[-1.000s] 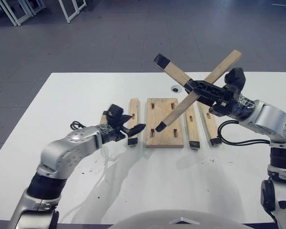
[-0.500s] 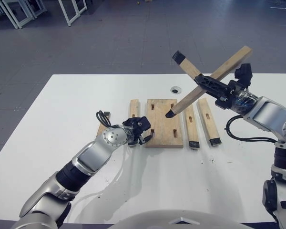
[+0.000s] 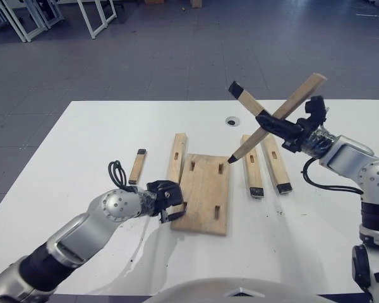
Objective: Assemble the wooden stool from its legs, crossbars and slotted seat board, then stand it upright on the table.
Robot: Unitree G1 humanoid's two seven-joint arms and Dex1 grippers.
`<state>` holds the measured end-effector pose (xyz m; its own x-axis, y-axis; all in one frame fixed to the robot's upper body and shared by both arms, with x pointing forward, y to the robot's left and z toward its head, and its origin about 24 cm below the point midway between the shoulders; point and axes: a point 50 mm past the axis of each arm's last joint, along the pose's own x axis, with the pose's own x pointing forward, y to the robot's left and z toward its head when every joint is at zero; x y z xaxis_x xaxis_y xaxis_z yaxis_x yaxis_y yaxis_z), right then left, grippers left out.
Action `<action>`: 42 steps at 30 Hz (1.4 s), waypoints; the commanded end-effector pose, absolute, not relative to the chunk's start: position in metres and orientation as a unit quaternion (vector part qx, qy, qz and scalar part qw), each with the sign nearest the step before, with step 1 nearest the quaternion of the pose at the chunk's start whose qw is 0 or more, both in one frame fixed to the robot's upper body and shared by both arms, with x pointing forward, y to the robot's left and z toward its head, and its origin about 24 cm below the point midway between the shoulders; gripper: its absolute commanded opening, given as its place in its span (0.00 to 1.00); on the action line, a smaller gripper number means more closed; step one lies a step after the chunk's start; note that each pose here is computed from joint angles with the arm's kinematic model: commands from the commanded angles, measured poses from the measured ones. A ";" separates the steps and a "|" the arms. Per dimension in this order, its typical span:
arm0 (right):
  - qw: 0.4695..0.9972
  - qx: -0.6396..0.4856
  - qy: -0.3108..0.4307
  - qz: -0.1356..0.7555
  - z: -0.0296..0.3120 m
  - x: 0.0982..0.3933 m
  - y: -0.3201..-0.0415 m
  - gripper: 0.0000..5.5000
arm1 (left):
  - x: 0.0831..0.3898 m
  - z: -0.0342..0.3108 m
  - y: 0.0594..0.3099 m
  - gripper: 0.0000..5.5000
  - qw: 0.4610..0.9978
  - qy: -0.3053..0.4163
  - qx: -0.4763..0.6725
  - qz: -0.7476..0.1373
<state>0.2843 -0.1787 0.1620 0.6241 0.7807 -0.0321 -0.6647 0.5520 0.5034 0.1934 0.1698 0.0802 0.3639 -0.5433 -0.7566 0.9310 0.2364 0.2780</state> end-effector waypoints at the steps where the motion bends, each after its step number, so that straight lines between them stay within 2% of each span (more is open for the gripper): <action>1: 0.838 0.203 0.144 0.486 0.157 0.273 -0.164 0.37 | 0.186 0.067 0.189 0.75 0.719 0.323 0.356 -0.502; 6: 0.802 0.191 0.170 0.540 0.135 0.270 -0.146 0.37 | 0.185 0.064 0.189 0.75 0.724 0.317 0.349 -0.503; 13: 0.795 0.139 0.180 0.562 0.105 0.297 -0.139 0.37 | 0.191 0.062 0.188 0.75 0.723 0.312 0.355 -0.504; 18: 0.786 0.091 0.183 0.584 0.101 0.313 -0.140 0.37 | 0.194 0.062 0.187 0.75 0.720 0.306 0.359 -0.509; 25: 0.765 0.051 0.195 0.611 0.109 0.314 -0.149 0.37 | 0.195 0.062 0.188 0.75 0.722 0.305 0.361 -0.506; 33: 0.788 0.046 0.179 0.588 0.116 0.322 -0.160 0.37 | 0.193 0.060 0.187 0.75 0.732 0.306 0.352 -0.497; 38: 0.788 0.023 0.206 0.580 0.094 0.312 -0.163 0.37 | 0.194 0.060 0.186 0.75 0.735 0.303 0.351 -0.495; 42: 0.805 -0.069 0.219 0.548 0.072 0.308 -0.161 0.37 | 0.197 0.063 0.183 0.75 0.745 0.294 0.346 -0.488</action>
